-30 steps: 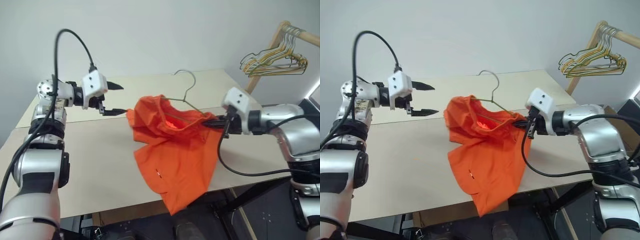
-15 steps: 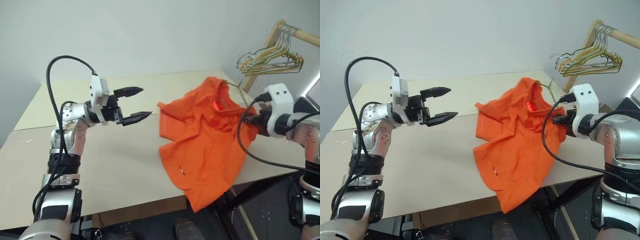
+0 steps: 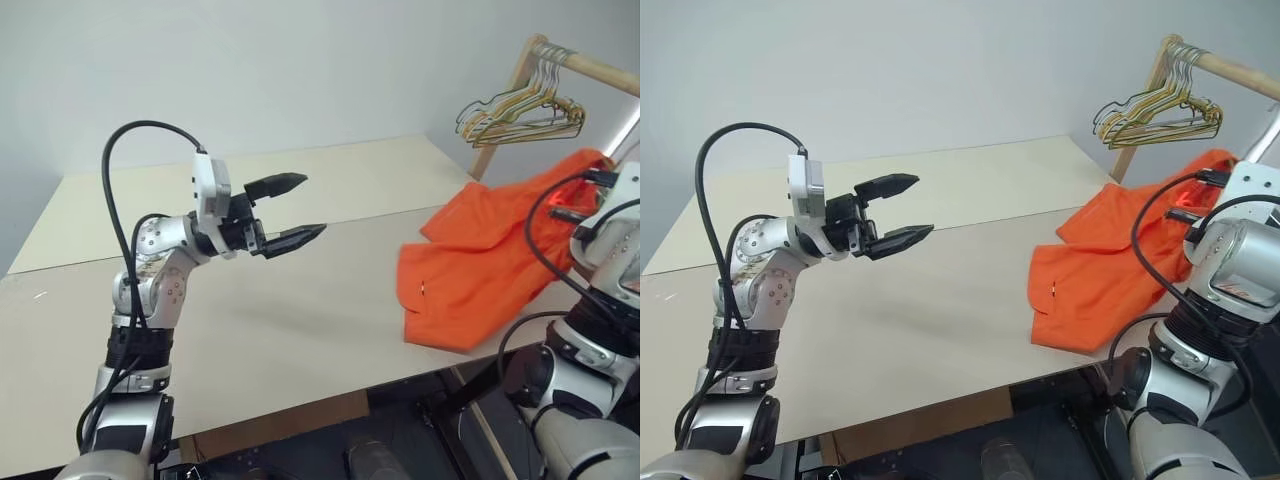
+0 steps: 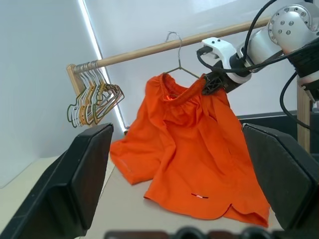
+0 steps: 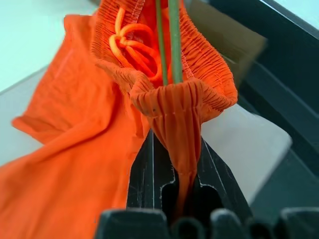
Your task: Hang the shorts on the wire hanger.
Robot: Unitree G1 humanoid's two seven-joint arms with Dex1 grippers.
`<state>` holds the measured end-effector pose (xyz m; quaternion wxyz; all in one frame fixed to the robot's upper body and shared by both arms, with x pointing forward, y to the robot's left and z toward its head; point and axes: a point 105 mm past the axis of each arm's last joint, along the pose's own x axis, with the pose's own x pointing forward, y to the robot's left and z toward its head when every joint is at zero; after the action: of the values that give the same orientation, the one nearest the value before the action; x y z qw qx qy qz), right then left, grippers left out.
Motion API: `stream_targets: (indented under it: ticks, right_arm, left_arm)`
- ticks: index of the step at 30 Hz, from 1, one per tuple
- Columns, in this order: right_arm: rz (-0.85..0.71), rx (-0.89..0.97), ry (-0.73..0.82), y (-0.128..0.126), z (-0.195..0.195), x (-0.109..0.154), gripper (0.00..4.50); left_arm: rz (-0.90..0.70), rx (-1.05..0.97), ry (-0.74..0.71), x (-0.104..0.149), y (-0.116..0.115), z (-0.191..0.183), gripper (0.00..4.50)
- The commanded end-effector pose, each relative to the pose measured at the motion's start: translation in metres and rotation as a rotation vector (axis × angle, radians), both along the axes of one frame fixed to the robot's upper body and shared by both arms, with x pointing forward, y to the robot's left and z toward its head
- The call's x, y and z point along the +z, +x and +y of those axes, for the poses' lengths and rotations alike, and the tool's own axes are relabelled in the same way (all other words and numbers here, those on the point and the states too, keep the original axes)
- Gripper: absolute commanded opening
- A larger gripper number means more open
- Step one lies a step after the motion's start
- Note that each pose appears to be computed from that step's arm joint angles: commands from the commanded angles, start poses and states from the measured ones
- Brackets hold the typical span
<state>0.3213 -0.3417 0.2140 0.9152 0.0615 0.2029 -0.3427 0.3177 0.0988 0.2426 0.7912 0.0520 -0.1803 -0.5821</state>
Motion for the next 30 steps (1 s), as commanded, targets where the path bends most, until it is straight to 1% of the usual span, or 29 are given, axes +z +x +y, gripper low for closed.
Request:
stream_targets:
  ticks: [1, 5, 8, 12, 14, 18, 22, 23, 28, 30]
  right_arm:
    - [-0.12, -0.151, -0.099, -0.006, -0.02, 0.033, 0.0]
    - [-0.168, -0.217, -0.055, -0.007, -0.034, 0.038, 0.0]
    - [-0.202, -0.275, -0.062, -0.012, -0.048, 0.048, 0.0]
    - [-0.228, -0.317, -0.027, -0.014, -0.072, 0.055, 0.0]
    - [-0.253, -0.329, 0.033, -0.014, -0.081, 0.055, 0.0]
    - [-0.285, -0.322, 0.097, -0.006, -0.096, 0.059, 0.0]
    - [-0.328, -0.288, 0.244, 0.007, -0.101, 0.054, 0.0]
    - [-0.327, -0.28, 0.26, 0.01, -0.101, 0.053, 0.0]
    - [-0.363, -0.298, 0.402, 0.016, -0.106, 0.044, 0.0]
    - [-0.366, -0.318, 0.42, 0.016, -0.109, 0.04, 0.0]
  left_arm:
    - [-0.026, 0.001, -0.017, 0.008, -0.004, -0.001, 4.48]
    - [-0.021, -0.005, -0.031, 0.007, -0.007, -0.004, 4.48]
    - [-0.022, -0.001, -0.027, 0.004, -0.008, -0.006, 4.48]
    - [-0.027, 0.034, -0.025, 0.002, -0.007, -0.008, 4.48]
    - [-0.027, 0.043, -0.024, 0.001, -0.007, -0.009, 4.48]
    - [-0.024, 0.045, -0.012, -0.003, -0.006, -0.01, 4.48]
    - [-0.028, 0.042, -0.003, -0.004, -0.006, -0.012, 4.48]
    - [-0.029, 0.041, -0.001, -0.004, -0.006, -0.012, 4.48]
    - [-0.03, 0.038, 0.006, -0.005, -0.006, -0.012, 4.48]
    - [-0.03, 0.037, 0.013, -0.007, -0.007, -0.012, 4.48]
